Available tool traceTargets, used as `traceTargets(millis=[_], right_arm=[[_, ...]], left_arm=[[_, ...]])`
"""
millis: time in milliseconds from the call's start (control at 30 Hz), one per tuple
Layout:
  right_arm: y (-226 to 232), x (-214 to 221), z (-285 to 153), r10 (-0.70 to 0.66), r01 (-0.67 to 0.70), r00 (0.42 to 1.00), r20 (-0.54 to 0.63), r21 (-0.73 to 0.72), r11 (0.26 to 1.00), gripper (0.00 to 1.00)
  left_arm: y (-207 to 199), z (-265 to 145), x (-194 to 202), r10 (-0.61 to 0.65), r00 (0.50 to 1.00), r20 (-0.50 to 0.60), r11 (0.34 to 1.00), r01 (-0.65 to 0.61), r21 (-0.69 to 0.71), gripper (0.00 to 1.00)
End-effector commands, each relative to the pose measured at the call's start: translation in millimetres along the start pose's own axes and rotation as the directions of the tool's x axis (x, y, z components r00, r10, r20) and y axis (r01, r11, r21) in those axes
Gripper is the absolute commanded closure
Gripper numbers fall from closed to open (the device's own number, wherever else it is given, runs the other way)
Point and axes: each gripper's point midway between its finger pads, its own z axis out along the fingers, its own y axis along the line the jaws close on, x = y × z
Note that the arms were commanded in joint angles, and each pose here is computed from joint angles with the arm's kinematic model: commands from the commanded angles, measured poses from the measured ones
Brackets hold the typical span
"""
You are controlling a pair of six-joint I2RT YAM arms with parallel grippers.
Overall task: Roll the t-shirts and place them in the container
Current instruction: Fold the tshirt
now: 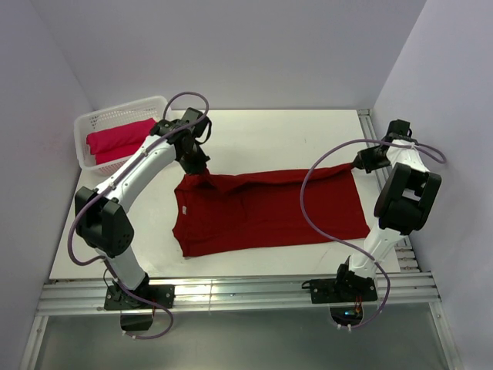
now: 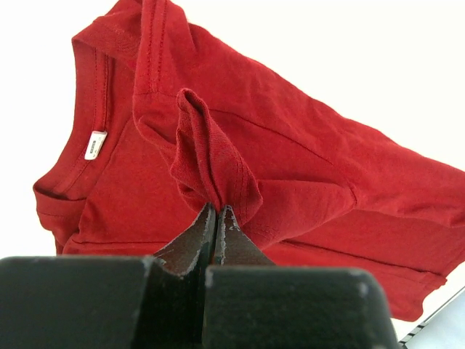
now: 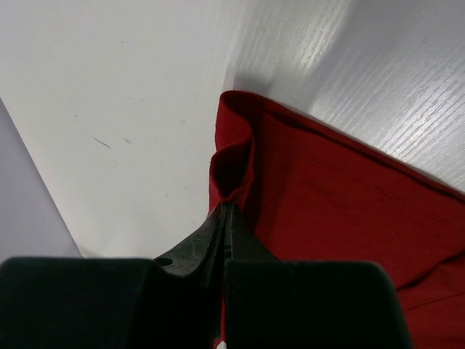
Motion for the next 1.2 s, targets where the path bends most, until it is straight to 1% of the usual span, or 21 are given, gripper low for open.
traceTargets(millis=[0, 467, 733, 1167], right_arm=[[5.9, -7.5, -21.9, -0.013, 0.015, 0.999, 0.04, -0.041, 0.999, 1.0], [-8.0, -9.3, -30.2, -0.004, 0.006, 0.999, 0.043, -0.037, 0.999, 1.0], [-27.3, -3.6, -31.2, 0.005, -0.005, 0.999, 0.038, -0.014, 1.0, 1.0], [-49.0, -5.0, -36.9, 0.011, -0.011, 0.998, 0.057, 0.01, 1.0, 1.0]], left_arm=[[0.8, -17.2, -1.7, -0.016, 1.0, 0.023, 0.999, 0.016, 0.029, 1.0], [3.1, -22.3, 8.1, -0.015, 1.0, 0.015, 1.0, 0.014, 0.026, 1.0], [7.9, -26.0, 14.4, -0.022, 1.0, 0.011, 0.999, 0.021, 0.028, 1.0], [18.7, -29.3, 36.1, -0.022, 1.0, -0.01, 0.999, 0.022, 0.03, 1.0]])
